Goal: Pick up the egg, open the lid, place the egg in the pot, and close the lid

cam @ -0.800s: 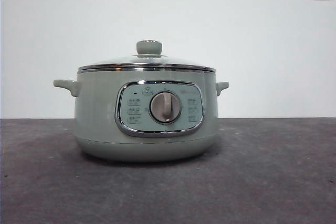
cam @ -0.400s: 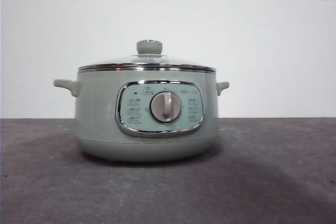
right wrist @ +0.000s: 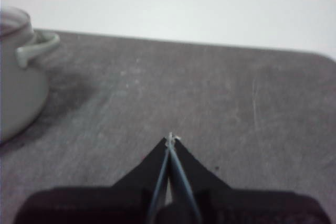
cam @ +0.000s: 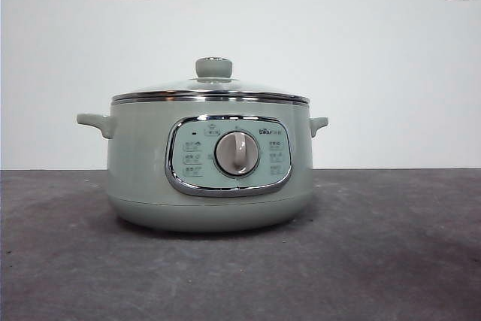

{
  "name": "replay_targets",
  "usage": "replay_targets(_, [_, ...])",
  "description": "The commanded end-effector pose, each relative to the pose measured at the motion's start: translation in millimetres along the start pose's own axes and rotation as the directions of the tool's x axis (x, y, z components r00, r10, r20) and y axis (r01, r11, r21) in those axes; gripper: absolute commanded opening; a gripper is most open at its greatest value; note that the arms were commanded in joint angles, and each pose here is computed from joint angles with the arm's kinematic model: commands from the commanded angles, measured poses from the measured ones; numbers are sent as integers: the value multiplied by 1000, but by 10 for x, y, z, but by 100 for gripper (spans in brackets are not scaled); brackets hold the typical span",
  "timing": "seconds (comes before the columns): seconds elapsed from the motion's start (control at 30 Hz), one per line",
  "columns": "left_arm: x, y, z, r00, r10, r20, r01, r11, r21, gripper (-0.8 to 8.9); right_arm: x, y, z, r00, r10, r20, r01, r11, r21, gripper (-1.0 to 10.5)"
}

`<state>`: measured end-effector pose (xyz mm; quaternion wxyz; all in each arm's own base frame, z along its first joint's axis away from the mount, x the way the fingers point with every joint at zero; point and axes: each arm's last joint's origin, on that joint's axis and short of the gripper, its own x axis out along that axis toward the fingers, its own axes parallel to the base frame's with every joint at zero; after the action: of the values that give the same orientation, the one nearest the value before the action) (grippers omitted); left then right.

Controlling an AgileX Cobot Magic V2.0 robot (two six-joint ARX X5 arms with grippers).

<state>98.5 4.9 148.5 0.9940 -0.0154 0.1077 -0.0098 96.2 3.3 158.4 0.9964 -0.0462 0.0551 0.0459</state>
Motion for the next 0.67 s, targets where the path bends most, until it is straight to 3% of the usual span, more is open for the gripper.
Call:
replay_targets(0.03, [10, 3, -29, 1000, -2, -7, 2, 1000, -5, -4, 6, 0, -37, 1000, -5, -15, 5, 1000, 14, 1])
replay_targets(0.13, [11, 3, -29, 1000, -2, -8, 2, 1000, -5, -4, 4, 5, -82, 998, 1, -64, 1, 1000, 20, 1])
replay_targets(0.23, [11, 3, -30, 1000, -2, -9, 2, 1000, -6, -4, 3, 5, -73, 998, 1, -58, 1, 999, 50, 1])
replay_targets(0.67, [12, 3, -31, 1000, -2, -11, 2, 1000, -6, -4, 2, 6, -73, 998, 2, -62, 1, 999, 48, 1])
